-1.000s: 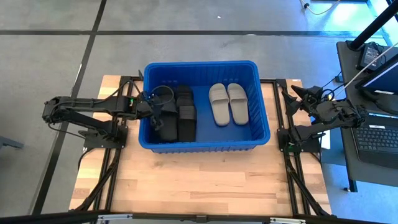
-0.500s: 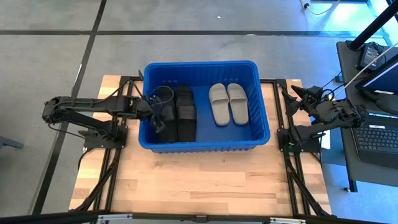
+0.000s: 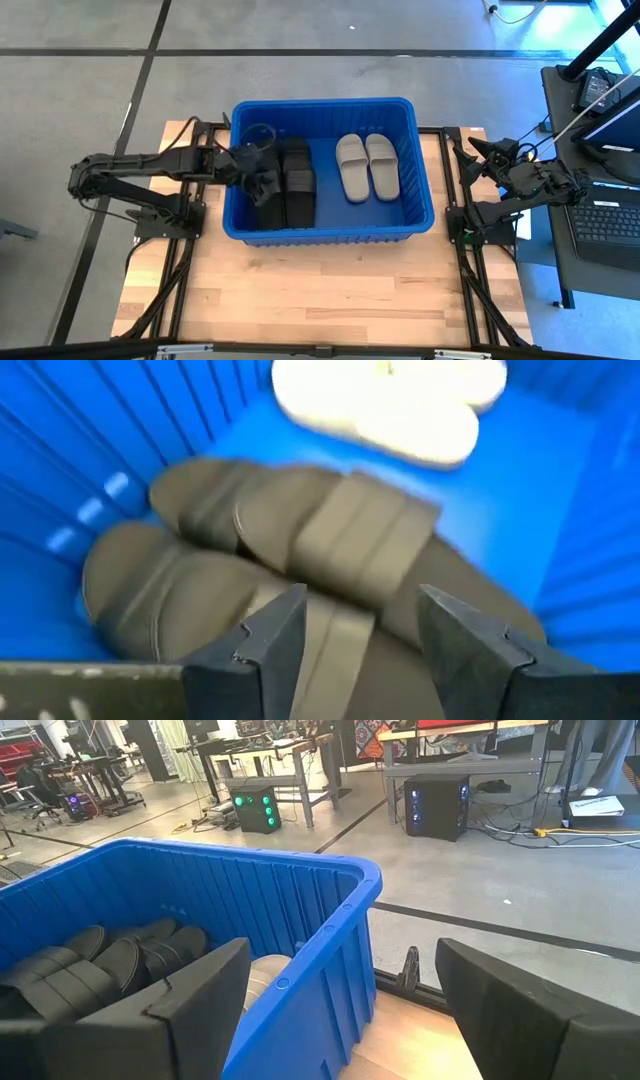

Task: Pick and place slides into bin
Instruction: Return to Home Position

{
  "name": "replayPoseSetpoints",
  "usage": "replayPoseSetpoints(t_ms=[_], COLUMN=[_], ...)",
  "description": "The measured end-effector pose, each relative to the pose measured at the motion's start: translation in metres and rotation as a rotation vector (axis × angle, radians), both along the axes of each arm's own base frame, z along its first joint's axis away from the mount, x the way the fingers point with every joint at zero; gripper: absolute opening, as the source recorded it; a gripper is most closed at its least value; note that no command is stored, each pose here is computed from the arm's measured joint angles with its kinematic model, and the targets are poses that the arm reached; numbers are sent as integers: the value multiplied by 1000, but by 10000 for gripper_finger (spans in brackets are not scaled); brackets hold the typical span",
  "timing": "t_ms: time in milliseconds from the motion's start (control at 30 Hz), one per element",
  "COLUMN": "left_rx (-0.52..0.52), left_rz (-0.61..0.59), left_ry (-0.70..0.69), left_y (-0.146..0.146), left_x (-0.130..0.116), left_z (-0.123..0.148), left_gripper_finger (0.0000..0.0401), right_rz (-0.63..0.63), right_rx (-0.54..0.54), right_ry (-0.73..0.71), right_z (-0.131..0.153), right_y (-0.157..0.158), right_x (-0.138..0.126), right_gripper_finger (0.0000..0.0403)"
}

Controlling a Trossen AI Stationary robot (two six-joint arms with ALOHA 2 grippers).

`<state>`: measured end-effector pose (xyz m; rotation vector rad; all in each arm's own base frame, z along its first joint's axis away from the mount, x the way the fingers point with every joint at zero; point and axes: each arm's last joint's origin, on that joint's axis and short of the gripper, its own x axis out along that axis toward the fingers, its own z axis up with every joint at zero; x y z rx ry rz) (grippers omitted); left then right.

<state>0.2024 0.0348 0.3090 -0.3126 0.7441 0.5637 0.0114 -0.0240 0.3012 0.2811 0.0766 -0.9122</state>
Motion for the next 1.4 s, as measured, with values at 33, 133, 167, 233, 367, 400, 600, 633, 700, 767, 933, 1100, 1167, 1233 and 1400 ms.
replayPoseSetpoints(t_ms=[33, 133, 167, 233, 367, 400, 600, 633, 700, 767, 933, 1100, 1167, 1233, 1400], left_rx=[9, 47, 73, 131, 237, 252, 309, 315, 327, 337, 368, 414, 434, 447, 484], left_rz=[6, 4, -10, -48, -91, -91, -82, -78, -64, -53, -40, 44, 94, 128, 161], left_ry=[-24, -151, -202, -319, -445, -457, -537, -556, -587, -601, -650, -681, -680, -678, -638], left_y=[1, 4, 5, 5, 4, 4, 2, 1, 0, -2, -7, -8, -7, -6, -3], left_x=[1, 8, 9, 9, -3, -9, -44, -51, -65, -79, -108, -127, -131, -134, -135], left_z=[3, 14, 19, 34, 56, 59, 57, 54, 44, 31, 7, -10, -15, -19, -26], left_gripper_finger=[181, 181, 181, 181, 181, 181, 181, 181, 181, 181, 181, 181, 181, 181, 181], right_rz=[0, 1, 0, 0, 0, 1, 5, 5, 5, -2, -30, -125, -213, -282, -327], right_rx=[0, 0, 0, 0, -1, -3, -19, -19, -20, -25, -49, -93, -133, -167, -193], right_ry=[0, 0, 0, 0, 2, 7, 34, 35, 36, 40, 49, 35, 28, 25, 31], right_z=[0, 0, 0, 0, 0, 0, -1, -1, -1, -1, -1, 1, 2, 3, 4], right_y=[0, 0, 0, 0, 0, 0, 0, 0, 0, 0, -1, -3, -4, -5, -5], right_x=[0, 0, 0, 0, 0, 0, 0, 0, 0, -1, -1, -3, -5, -7, -8], right_gripper_finger=[320, 320, 320, 320, 320, 320, 320, 320, 320, 320, 320, 320, 320, 320, 320])
